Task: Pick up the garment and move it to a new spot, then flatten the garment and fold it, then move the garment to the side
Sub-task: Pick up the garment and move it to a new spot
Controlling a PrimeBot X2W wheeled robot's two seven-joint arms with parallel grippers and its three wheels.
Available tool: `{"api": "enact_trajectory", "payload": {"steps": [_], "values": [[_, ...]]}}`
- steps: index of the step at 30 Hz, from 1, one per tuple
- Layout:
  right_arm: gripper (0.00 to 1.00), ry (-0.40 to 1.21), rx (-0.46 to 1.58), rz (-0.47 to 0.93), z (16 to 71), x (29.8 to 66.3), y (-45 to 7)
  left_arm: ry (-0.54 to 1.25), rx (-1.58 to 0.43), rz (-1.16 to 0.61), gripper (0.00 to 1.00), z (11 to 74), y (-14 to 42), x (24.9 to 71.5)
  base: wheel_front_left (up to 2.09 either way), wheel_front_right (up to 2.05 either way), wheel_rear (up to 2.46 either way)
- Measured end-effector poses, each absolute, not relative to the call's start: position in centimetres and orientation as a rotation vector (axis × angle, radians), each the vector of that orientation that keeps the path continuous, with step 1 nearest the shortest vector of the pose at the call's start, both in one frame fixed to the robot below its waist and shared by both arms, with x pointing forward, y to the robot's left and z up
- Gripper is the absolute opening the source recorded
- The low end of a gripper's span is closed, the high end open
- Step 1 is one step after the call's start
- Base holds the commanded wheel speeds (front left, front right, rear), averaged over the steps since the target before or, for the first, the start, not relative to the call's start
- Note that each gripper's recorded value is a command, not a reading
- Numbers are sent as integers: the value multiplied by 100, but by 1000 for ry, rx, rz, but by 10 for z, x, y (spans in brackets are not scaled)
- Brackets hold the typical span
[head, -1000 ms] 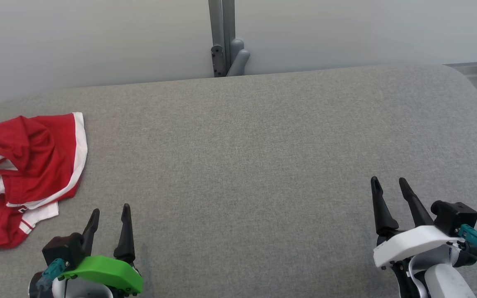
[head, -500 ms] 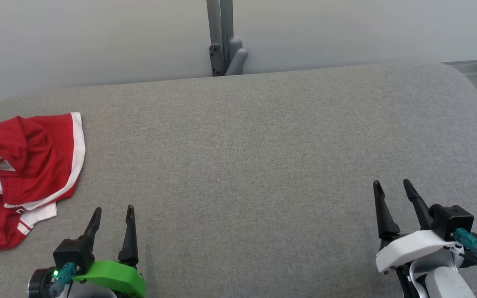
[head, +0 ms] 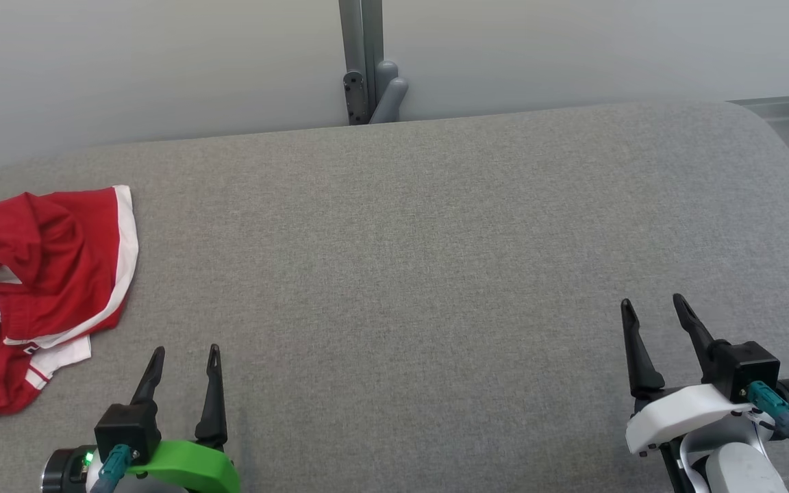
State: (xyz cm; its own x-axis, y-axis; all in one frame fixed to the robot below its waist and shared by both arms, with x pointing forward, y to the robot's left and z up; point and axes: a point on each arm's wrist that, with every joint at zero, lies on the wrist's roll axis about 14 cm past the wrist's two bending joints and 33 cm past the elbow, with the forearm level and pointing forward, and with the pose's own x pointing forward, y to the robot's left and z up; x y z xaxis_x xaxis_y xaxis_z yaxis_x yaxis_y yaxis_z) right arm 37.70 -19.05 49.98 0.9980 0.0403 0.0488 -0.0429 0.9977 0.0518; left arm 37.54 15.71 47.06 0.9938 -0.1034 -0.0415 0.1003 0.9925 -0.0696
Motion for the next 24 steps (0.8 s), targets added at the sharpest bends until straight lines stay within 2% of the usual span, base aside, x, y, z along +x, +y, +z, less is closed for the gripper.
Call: {"api": "enact_trajectory", "payload": {"steps": [14,24], "values": [[100,-56,13,36,500,377,-192,43,-62,-81,100,467,165,372,0,0,0],[100,-47,38,136,497,389,-157,54,-98,20,100,463,192,361,0,0,0]]}}
